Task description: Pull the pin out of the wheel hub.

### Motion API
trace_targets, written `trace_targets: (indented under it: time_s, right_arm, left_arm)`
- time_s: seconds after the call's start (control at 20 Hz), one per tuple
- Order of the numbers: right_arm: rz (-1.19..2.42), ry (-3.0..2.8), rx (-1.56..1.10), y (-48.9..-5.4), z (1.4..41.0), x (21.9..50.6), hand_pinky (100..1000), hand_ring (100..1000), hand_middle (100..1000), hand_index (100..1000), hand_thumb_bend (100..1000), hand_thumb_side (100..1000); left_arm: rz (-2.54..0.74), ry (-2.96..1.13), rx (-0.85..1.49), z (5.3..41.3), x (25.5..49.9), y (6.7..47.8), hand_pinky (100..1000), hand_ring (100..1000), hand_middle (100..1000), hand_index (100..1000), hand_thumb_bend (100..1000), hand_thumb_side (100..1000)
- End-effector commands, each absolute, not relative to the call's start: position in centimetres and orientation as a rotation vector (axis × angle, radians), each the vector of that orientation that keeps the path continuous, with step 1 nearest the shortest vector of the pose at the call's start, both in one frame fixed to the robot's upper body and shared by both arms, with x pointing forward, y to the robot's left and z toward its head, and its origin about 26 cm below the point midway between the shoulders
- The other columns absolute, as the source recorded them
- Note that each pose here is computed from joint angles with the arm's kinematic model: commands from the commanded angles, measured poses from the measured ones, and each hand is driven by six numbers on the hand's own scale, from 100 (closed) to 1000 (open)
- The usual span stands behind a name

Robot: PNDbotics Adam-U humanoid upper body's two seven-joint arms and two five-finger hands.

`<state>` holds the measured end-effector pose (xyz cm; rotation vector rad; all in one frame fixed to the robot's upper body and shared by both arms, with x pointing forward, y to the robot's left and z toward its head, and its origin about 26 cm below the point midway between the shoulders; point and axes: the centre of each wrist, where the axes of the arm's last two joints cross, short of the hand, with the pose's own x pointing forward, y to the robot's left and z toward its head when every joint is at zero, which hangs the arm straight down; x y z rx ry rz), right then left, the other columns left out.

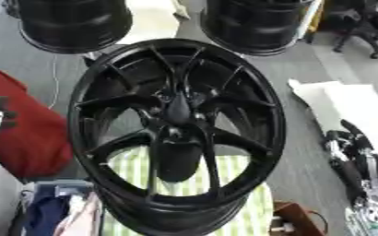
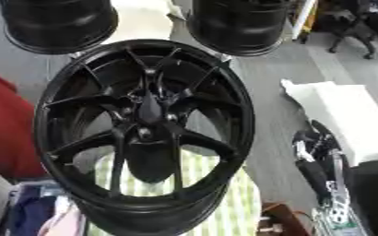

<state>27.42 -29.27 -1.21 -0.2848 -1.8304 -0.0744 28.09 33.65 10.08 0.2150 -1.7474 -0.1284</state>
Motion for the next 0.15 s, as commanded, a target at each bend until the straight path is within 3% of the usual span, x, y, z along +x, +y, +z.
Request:
trace_targets:
  time_s: [0.05,0.15]
  right_arm:
    - [-0.060,-1.859,-0.277,-29.38,-0.34,27.68,658,602,640,886,170,412]
    - [-0.057,-1.856,-0.277,-29.38,-0.36,27.68,658,602,640,886,169,412]
  left_arm:
    - [-0.149,-1.764,0.224,10.71,28.21,33.71,720,696,748,919,220,485]
    - [-0.151,-1.763,0.222,10.70,28.24,33.70,719,695,748,918,220,485]
